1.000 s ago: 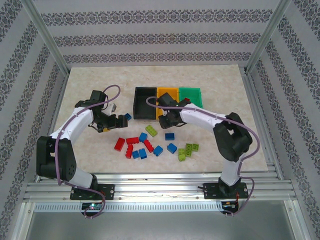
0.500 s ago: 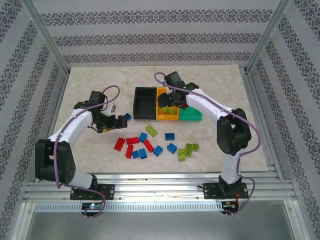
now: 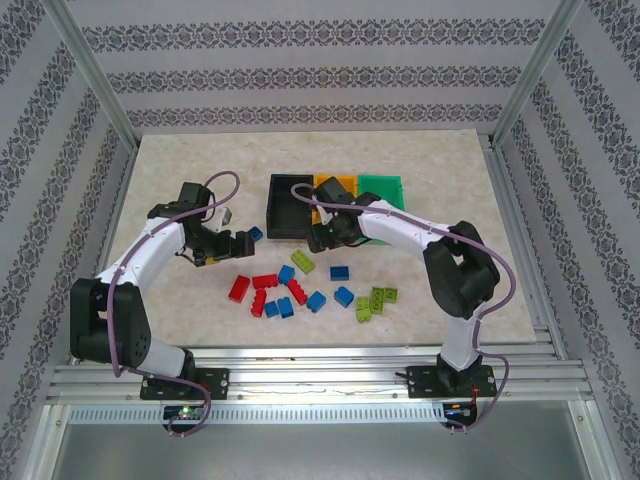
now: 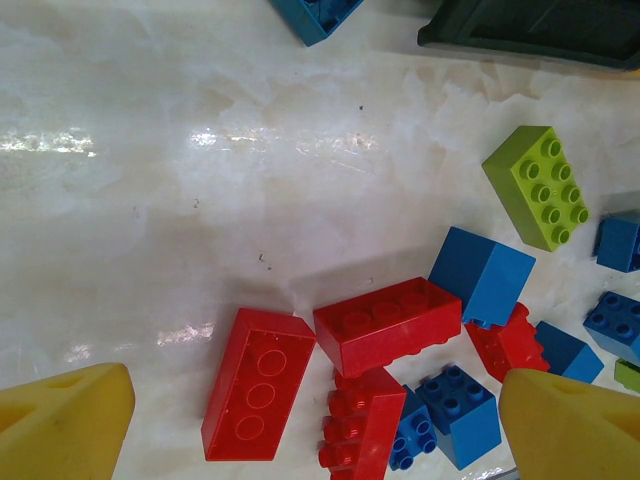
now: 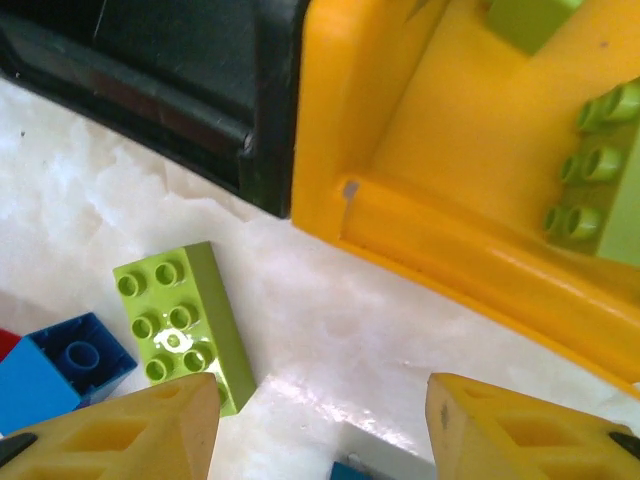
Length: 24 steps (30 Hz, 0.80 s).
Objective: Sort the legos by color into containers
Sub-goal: Place the lego in the container, then pick up the lego from the center of the table.
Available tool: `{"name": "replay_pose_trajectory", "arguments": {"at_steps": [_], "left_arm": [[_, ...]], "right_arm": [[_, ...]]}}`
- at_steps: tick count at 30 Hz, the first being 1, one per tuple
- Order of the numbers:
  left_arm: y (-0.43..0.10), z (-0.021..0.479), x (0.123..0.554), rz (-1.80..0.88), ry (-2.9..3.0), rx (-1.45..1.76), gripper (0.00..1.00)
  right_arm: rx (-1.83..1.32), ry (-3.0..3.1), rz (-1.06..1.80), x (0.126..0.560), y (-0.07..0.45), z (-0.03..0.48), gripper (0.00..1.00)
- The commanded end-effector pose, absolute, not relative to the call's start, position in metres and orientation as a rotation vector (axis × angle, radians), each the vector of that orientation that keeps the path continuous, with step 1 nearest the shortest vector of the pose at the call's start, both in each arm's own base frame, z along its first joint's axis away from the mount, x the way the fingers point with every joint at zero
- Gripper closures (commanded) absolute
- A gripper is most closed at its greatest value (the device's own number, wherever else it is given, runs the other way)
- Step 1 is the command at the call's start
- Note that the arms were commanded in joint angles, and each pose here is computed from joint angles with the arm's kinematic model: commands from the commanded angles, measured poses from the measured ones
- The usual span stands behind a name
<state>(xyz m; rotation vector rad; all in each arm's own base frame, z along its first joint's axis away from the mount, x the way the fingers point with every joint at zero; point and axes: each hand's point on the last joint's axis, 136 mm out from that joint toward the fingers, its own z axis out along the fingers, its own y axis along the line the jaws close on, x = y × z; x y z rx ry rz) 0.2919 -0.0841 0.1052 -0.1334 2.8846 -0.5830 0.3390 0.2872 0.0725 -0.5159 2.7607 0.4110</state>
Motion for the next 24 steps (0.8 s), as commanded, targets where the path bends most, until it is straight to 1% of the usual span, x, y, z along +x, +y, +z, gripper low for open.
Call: {"name": "replay_pose_trajectory", "arguments": {"at_steps": [1, 10, 19, 24], "left_arm": [[-0.082, 0.109, 0.295, -0.58, 2.865, -0.141, 0.06], [-0.081, 0.11, 0.294, -0.58, 2.863, -0.142, 0.06], [-0.082, 0.11, 0.294, -0.588, 2.861, -0.143, 0.06], [-0.085, 0.113, 0.294, -0.609, 2.844, -0.13, 0.06]], "right_arm": [[-0.632, 2.721, 0.47, 0.322, 0.306, 0.084, 0.43], [-0.732, 2.779, 0.415, 0.299, 0.322, 0.054, 0.43], [-0.766, 2.817, 0.303, 0.298, 0.327, 0.027, 0.43], [-0.765, 2.826, 0.294, 0.3, 0.331, 0.017, 0.46]]}}
